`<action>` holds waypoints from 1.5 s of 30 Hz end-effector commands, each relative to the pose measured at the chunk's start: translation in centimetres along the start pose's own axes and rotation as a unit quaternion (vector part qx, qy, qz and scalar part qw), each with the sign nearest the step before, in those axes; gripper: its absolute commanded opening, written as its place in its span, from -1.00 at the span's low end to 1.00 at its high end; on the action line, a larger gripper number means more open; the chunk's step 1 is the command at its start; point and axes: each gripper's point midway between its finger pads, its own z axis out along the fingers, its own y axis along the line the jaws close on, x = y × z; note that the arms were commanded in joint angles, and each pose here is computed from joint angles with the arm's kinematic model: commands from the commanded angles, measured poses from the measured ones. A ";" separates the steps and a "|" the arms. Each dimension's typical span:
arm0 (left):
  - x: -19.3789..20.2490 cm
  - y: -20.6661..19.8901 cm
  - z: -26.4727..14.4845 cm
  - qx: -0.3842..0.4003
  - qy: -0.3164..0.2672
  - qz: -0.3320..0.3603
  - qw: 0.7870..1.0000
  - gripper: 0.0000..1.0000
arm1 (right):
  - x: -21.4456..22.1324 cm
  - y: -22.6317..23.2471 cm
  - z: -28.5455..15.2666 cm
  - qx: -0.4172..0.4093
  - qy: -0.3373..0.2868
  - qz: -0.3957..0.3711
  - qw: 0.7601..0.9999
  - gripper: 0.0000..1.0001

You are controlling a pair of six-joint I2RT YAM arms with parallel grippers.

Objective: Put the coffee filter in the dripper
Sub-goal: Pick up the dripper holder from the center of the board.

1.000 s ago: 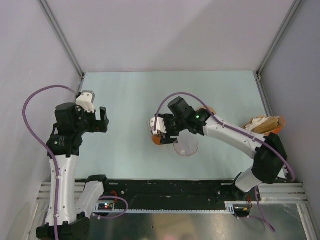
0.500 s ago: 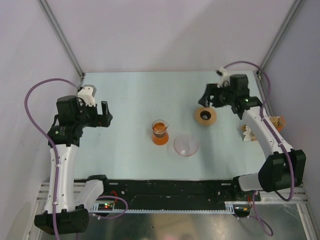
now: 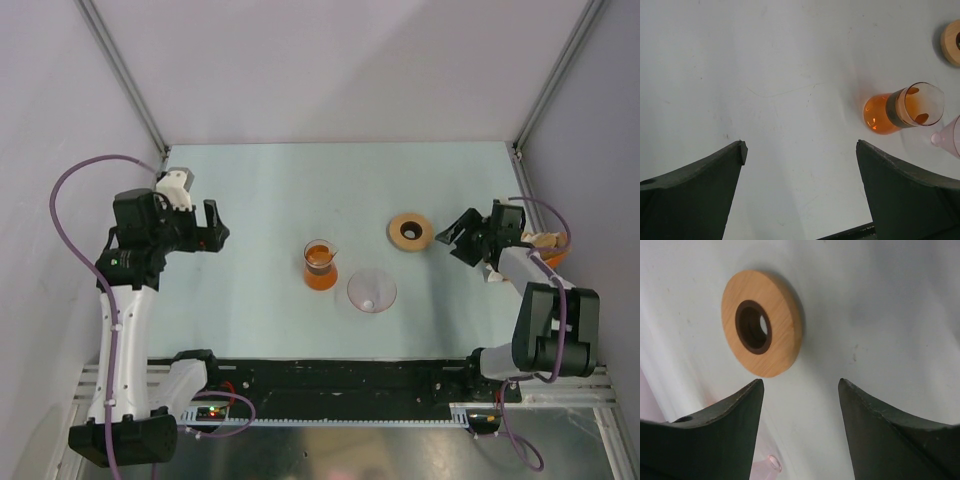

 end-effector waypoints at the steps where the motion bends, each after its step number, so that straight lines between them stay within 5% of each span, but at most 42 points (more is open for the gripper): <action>1: -2.8 -1.0 -1.3 0.017 -0.050 0.026 0.998 0.97 | -1.3 0.6 1.8 -0.043 -0.028 0.006 0.999 0.30; 28: -2.7 -0.8 -0.5 0.020 -0.037 0.024 0.999 0.97 | 1.7 2.2 7.4 -0.098 0.035 -0.018 0.994 0.10; 45: -2.6 -0.9 -0.5 0.027 -0.038 0.040 0.998 0.97 | -1.3 8.0 2.9 -0.181 0.021 -0.068 0.981 -0.98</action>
